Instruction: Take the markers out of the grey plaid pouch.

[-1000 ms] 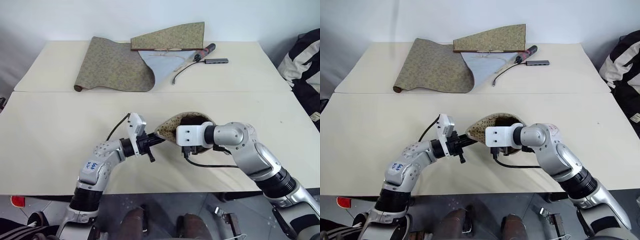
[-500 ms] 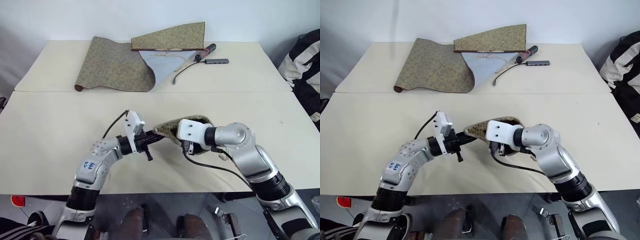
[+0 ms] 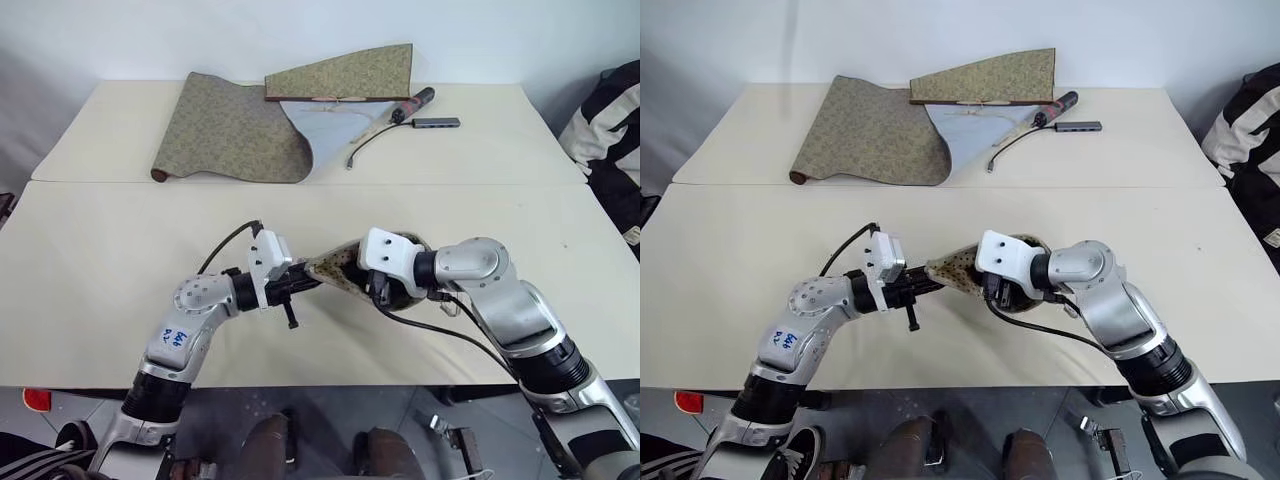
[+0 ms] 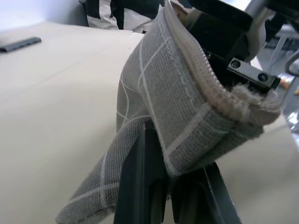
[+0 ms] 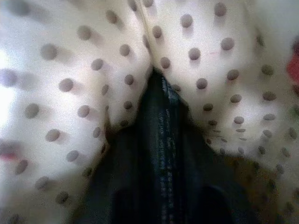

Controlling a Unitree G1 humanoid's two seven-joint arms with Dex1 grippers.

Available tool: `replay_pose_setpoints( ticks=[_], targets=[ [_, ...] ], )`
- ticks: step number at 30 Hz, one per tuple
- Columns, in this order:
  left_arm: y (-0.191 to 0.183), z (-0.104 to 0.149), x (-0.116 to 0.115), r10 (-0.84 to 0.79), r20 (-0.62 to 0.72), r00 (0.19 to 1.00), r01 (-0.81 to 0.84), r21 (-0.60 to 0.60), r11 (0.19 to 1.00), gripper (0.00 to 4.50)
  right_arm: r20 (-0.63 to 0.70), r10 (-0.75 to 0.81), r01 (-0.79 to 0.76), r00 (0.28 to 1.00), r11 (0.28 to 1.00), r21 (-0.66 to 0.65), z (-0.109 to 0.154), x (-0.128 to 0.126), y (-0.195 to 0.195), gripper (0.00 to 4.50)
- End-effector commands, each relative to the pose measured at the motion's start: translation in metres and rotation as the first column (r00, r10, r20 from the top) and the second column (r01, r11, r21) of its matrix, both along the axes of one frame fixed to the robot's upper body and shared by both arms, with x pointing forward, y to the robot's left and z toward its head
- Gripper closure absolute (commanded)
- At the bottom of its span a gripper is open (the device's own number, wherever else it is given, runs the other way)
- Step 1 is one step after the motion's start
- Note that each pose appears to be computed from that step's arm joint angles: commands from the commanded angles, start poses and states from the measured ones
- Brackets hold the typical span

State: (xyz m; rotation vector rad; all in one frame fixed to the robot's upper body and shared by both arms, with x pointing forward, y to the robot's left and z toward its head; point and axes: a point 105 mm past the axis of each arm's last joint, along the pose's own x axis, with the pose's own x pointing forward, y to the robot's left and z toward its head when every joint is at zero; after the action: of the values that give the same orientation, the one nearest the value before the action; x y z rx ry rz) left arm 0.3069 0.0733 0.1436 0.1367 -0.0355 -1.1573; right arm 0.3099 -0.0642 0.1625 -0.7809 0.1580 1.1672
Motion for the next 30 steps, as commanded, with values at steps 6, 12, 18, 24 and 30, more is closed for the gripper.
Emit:
replay_pose_setpoints(
  ticks=[6, 12, 18, 24, 30],
  targets=[
    [-0.001, 0.002, -0.007, -0.021, 0.000, 1.000, 0.021, -0.006, 1.000, 4.50, 0.076, 0.039, -0.034, 0.996, 0.997, -0.063, 0.004, -0.006, 0.003, 1.40],
    [-0.001, 0.000, -0.007, -0.022, -0.006, 1.000, 0.022, 0.000, 1.000, 4.50, 0.157, 0.023, 0.005, 0.987, 0.984, -0.179, 0.001, 0.004, -0.012, 1.40],
    [0.000, 0.002, -0.005, -0.016, -0.010, 1.000, 0.016, -0.011, 1.000, 4.50, 0.160, 0.006, 0.018, 0.987, 0.989, -0.146, 0.011, 0.007, -0.016, 1.40],
    [0.003, 0.010, -0.003, -0.021, -0.067, 0.998, 0.016, -0.072, 0.997, 4.50, 0.193, -0.038, 0.074, 0.980, 0.980, -0.184, -0.008, 0.019, -0.018, 2.31],
    [0.002, 0.009, -0.005, -0.030, -0.083, 0.996, 0.024, -0.067, 0.997, 4.50, 0.262, -0.049, 0.120, 0.964, 0.959, -0.259, -0.010, 0.028, -0.028, 3.29]
  ],
)
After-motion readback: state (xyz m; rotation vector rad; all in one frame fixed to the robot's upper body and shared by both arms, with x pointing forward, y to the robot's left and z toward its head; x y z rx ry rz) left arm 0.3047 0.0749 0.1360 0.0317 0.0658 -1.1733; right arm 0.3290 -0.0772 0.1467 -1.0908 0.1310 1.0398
